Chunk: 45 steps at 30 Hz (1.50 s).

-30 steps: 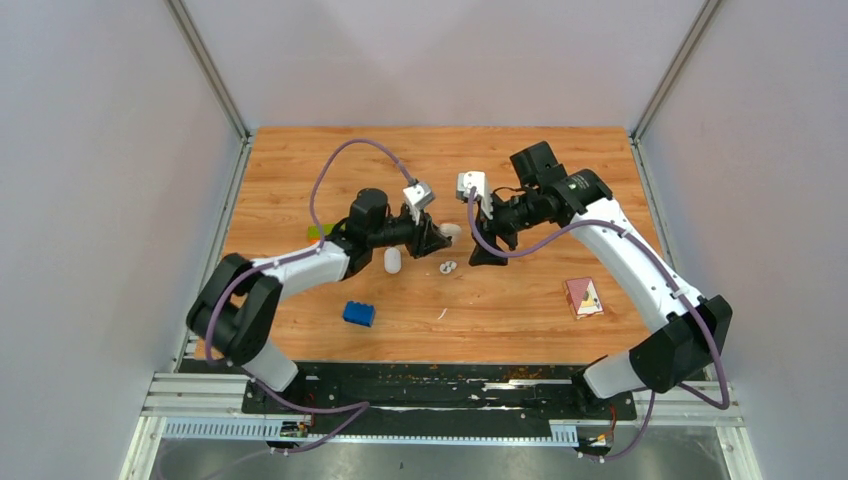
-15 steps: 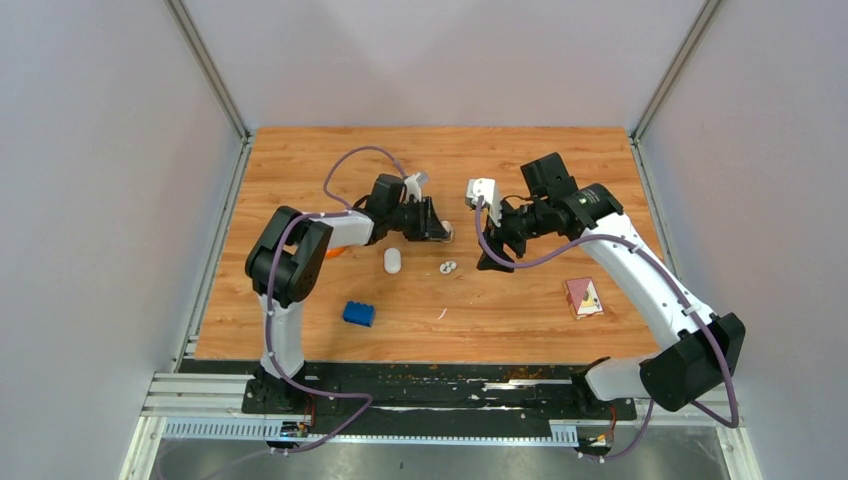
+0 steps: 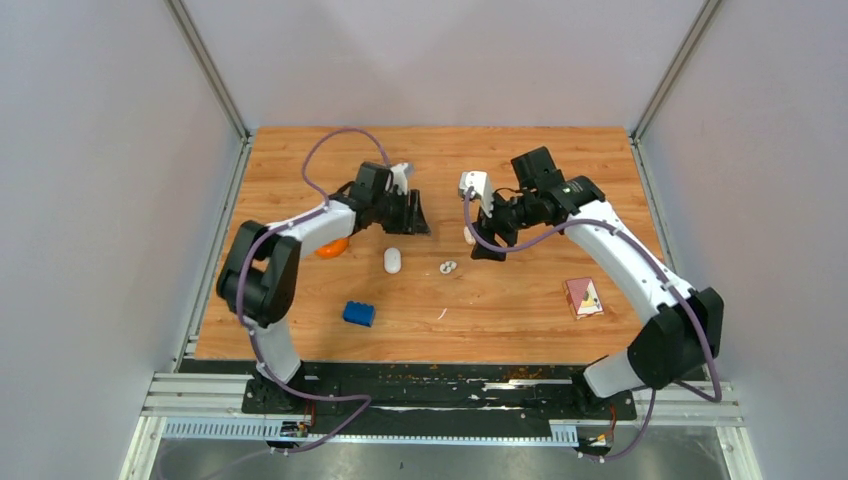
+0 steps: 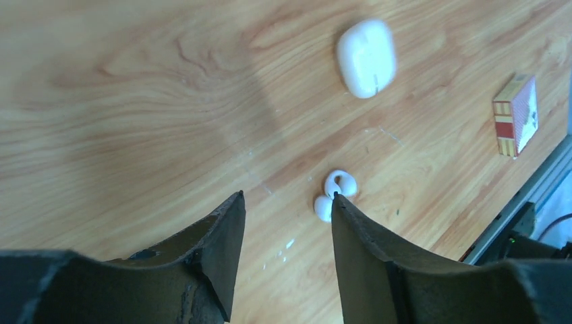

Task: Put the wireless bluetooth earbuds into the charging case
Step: Place the charging case at the center of the board, then pick up the earbud from the center of the board.

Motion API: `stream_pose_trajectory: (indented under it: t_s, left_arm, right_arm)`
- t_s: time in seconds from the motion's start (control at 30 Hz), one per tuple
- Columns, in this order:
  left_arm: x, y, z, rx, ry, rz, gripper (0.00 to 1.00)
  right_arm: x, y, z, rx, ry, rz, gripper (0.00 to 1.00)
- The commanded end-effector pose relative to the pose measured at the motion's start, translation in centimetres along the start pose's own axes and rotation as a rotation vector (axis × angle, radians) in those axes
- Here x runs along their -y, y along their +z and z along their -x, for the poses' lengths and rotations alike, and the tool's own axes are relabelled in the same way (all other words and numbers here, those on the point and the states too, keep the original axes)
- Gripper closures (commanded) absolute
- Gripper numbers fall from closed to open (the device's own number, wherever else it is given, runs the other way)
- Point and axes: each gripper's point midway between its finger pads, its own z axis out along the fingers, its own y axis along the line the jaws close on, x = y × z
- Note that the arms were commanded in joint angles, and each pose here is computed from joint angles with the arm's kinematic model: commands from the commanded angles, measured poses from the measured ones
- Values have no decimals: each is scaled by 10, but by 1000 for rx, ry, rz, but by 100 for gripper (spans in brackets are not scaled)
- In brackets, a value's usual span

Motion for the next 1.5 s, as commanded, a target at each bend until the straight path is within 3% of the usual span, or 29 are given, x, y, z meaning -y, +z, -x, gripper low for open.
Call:
stream_pose_trajectory:
  t_s: [0.0, 0.17, 0.37, 0.67, 0.93, 1.47]
  left_arm:
    - [34, -93, 71, 248, 310, 27, 42]
    - [8, -159, 81, 358, 345, 164, 40]
    - [-54, -194, 55, 326, 264, 285, 37]
    - [-74, -202, 29, 400, 86, 281, 37]
    - [-68, -198, 23, 390, 65, 228, 39]
    - [-65, -197, 26, 371, 49, 215, 38]
  right_arm:
    - [40, 27, 17, 61, -35, -32, 39]
    - [62, 76, 29, 77, -71, 71, 46]
    - [66, 146, 35, 3, -237, 133, 40]
    - [56, 210, 20, -99, -398, 237, 38]
    - [89, 241, -8, -190, -577, 178, 37]
    - [33, 287, -19, -115, -508, 390, 35]
